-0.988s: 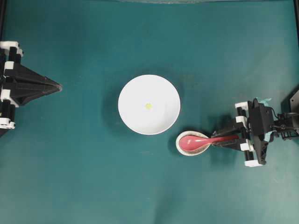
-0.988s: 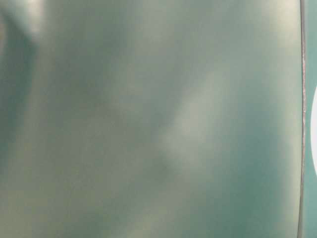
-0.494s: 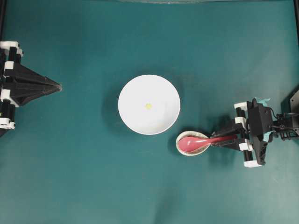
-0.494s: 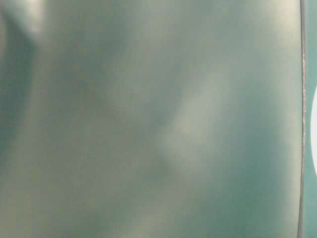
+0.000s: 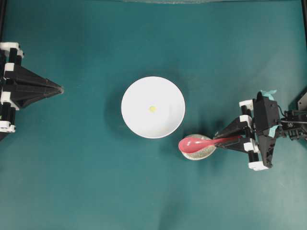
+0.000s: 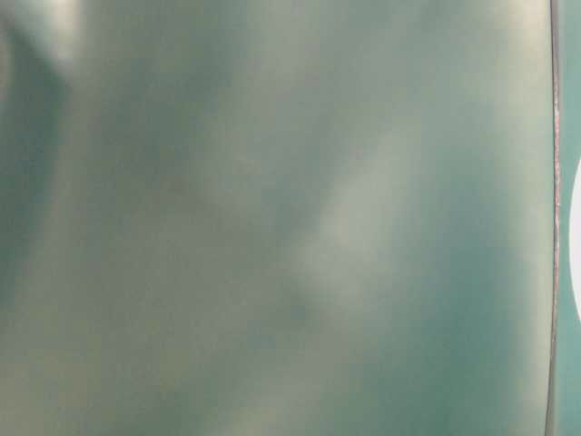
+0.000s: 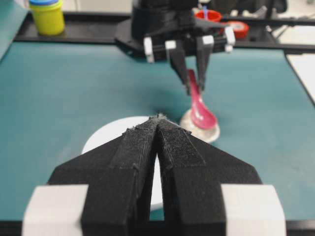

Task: Scoop the yellow hexagonal prism block from the bowl with a spoon using the right arm.
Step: 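Lift the spoon from the rest and carry it over the bowl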

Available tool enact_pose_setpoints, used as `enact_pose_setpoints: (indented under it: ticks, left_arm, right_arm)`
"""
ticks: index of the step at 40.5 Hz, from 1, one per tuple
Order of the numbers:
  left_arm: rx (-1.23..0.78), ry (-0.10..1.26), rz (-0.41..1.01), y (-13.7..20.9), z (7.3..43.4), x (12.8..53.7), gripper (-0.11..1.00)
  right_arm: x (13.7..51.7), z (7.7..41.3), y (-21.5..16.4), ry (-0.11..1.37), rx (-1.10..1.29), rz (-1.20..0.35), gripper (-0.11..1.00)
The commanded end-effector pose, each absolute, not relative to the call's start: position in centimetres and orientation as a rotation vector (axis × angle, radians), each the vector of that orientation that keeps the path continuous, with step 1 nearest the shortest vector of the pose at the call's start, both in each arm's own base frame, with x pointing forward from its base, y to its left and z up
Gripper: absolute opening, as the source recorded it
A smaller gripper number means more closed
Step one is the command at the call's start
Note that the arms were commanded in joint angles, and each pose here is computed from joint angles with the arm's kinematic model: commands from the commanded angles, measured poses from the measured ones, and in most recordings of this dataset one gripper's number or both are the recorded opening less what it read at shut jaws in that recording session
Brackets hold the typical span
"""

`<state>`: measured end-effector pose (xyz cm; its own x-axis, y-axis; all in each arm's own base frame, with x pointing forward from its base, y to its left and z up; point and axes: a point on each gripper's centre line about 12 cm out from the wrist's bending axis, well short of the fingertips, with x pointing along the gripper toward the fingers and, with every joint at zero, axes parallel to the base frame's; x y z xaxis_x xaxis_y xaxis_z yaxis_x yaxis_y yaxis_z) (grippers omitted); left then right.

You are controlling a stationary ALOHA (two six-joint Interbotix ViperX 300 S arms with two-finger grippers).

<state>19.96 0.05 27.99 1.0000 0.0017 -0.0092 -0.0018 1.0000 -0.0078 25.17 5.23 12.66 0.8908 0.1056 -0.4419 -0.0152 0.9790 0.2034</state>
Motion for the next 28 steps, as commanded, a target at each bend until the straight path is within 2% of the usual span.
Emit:
enact_pose_setpoints:
  ticks: [1, 15, 28]
  left_arm:
    - [-0.005, -0.011, 0.001, 0.0, 28.8, 20.2, -0.01]
    - [0.003, 0.000, 0.001, 0.0, 28.7, 20.2, -0.01]
    - [0.017, 0.034, 0.001, 0.0, 28.3, 20.2, -0.01]
  right_arm:
    - [26.0, 14.4, 5.2, 0.437, 0.215, 0.064, 0.23]
    - [27.5, 18.3, 3.6, 0.448, 0.272, 0.018, 0.23]
    - [29.6, 21.3, 1.6, 0.553, 0.318, -0.037, 0.23]
